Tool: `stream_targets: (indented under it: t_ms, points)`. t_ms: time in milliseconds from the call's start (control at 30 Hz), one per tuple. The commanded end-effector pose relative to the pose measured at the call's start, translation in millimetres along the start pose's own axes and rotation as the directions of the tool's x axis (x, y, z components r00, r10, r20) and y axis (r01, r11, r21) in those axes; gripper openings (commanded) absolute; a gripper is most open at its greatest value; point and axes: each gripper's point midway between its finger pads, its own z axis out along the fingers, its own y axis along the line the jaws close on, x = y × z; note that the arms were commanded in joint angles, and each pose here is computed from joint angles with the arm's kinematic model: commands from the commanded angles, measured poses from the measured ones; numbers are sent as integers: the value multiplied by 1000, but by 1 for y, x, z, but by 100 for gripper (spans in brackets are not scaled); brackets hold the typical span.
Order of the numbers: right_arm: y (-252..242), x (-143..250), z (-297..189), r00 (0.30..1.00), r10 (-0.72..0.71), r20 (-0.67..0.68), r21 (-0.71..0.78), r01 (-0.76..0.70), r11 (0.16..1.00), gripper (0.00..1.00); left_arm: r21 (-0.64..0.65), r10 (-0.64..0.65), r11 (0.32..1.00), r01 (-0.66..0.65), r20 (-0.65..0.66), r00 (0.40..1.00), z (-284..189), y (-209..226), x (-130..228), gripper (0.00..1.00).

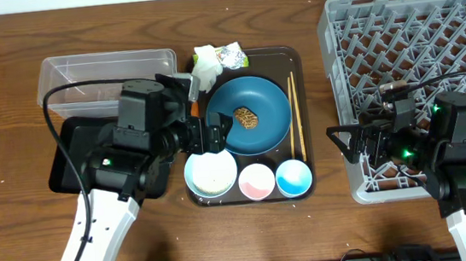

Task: Sort waste into correct bins and load items into the dishwasher rack
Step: 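Reach the left gripper to the pink cup and grasp it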

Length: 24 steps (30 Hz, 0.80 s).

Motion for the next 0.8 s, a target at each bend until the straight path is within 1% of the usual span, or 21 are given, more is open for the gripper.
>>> stream_targets:
  t_ms: [0,100,267,367,467,533,600,700,767]
  points:
    - [6,-2,0,1000,4,-2,4,-4,1000,99,-108,43,993,-42,3,999,-1,10,-2,98]
    - [4,-2,1,1000,27,-7,9,-27,1000,98,-134,63,989,-66,-25,998,7,9,4,98]
    - [-3,4,5,998,52,-37,37,-50,998,96,-97,94,989,-108,-132,987,25,-8,28,99]
    - [-16,15,8,992,95,-79,99,-88,991,94,-83,104,988,-129,-250,963,35,-16,57,95]
    - [-25,24,10,985,129,-114,145,-112,983,92,-77,113,986,-150,-364,925,37,-22,87,86]
    - [-28,28,12,981,143,-134,153,-122,981,91,-71,121,984,-165,-418,900,36,-26,101,84]
    - [-29,31,14,977,153,-147,156,-130,979,90,-57,140,981,-184,-451,882,35,-32,112,84]
    - [-31,32,16,974,161,-157,159,-136,978,89,-27,177,977,-213,-458,871,37,-44,118,83]
    - [-32,32,17,974,163,-159,159,-137,978,88,-10,200,973,-231,-468,861,39,-49,125,74]
